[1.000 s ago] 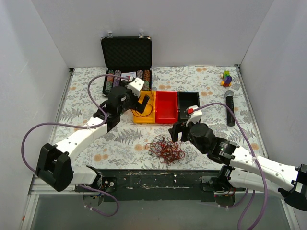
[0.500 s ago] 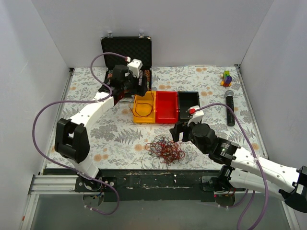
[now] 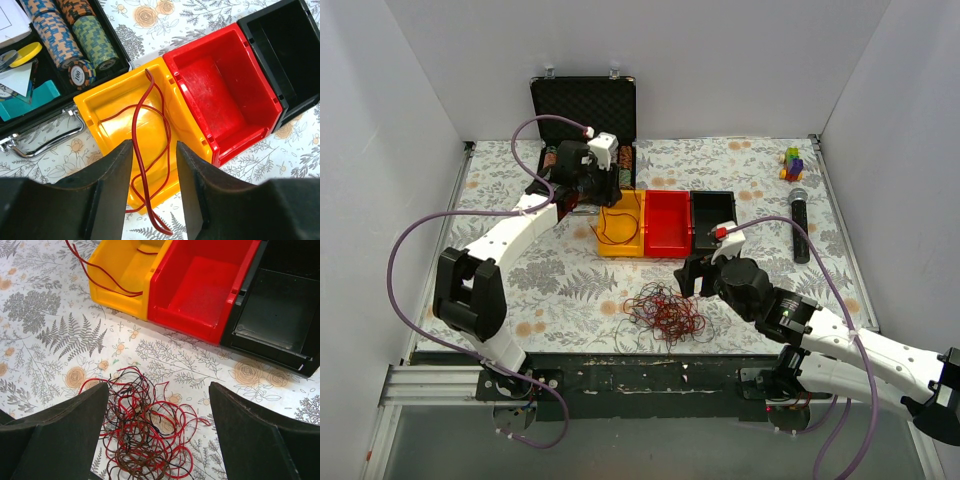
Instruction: Untangle the cables
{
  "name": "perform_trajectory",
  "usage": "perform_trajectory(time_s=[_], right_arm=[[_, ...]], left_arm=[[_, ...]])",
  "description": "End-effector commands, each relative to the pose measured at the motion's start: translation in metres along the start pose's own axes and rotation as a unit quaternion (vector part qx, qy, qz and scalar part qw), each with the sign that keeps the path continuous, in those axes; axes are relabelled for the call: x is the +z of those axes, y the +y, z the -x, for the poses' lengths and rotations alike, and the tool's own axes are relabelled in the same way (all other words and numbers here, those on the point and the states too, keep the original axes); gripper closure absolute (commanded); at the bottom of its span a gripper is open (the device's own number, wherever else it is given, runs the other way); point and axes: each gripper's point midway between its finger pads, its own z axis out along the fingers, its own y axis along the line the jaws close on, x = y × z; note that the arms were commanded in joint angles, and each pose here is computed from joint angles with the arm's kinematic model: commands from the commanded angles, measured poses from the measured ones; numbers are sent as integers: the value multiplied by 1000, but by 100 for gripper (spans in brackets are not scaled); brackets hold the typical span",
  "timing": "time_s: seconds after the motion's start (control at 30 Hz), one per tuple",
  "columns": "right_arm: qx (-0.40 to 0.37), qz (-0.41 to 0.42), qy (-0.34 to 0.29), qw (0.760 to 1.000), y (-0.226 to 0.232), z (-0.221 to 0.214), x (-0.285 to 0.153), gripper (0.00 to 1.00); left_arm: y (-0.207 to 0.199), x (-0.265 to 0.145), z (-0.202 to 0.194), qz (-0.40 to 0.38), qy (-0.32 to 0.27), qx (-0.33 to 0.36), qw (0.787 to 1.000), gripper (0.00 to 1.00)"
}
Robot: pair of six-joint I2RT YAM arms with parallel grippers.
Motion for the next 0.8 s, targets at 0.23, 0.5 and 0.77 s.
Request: perform_trajectory(time_s=[0.23,0.5,0.77], right_arm=[[16,8,-23,1000,3,12,-1,11],[17,6,-24,1000,2,12,-1,11],[21,5,-20,1000,1,9,0,11]], left_arm=[[4,-20,14,18,-35,37,999,74],[6,-16,-14,29,-11,43,999,100],[-14,9,-37,49,12,104,993,100]])
